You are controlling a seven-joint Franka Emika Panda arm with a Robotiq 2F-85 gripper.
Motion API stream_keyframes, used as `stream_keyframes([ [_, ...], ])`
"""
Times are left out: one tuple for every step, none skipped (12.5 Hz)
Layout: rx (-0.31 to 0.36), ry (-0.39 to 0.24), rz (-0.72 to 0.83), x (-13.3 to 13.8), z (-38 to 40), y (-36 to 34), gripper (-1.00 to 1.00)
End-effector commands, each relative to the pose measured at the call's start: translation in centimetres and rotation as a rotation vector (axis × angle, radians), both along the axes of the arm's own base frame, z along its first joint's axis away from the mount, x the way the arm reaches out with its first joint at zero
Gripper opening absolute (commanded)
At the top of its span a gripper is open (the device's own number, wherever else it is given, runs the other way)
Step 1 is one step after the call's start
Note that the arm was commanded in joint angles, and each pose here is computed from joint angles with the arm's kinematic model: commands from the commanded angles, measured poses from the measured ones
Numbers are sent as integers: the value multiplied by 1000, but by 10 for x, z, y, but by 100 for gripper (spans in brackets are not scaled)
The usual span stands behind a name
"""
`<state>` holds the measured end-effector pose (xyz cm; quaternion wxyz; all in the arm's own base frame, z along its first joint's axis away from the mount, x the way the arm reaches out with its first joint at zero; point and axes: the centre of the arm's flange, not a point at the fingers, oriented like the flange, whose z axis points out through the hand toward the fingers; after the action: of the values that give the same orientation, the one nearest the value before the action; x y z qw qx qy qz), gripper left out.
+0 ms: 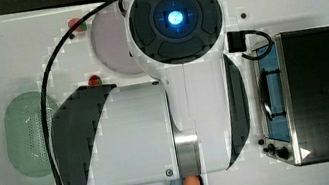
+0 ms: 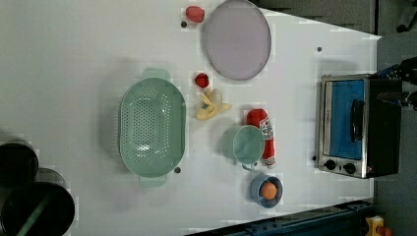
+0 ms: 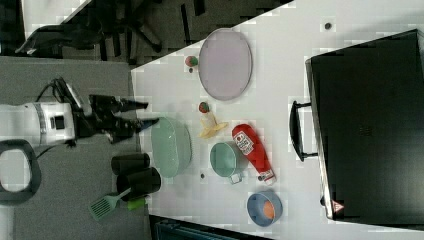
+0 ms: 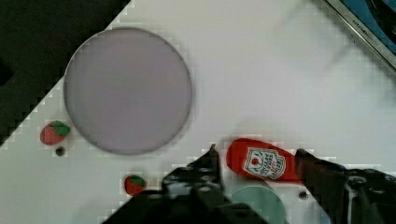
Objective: Flap open oven.
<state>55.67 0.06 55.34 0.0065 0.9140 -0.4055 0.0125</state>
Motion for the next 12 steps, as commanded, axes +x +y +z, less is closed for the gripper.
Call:
stream_keyframes([
  [29, -12, 2, -122, 84, -27, 58],
  [29, -13, 2, -122, 85, -27, 80],
  [29, -12, 2, -122, 84, -27, 100],
  [28, -12, 3, -122, 84, -27, 100],
  [28, -12, 3, -122, 84, -27, 100],
  [28, -13, 3, -122, 84, -27, 90],
  [28, -12, 3, -122, 84, -27, 65],
  [29, -12, 3, -122, 84, -27, 39],
  [29, -12, 3, -122, 84, -27, 14],
  [29, -11, 2, -122, 84, -27, -9],
  [29, -8, 1, -122, 83, -28, -31],
  [29, -3, -1, -122, 80, -29, -55],
])
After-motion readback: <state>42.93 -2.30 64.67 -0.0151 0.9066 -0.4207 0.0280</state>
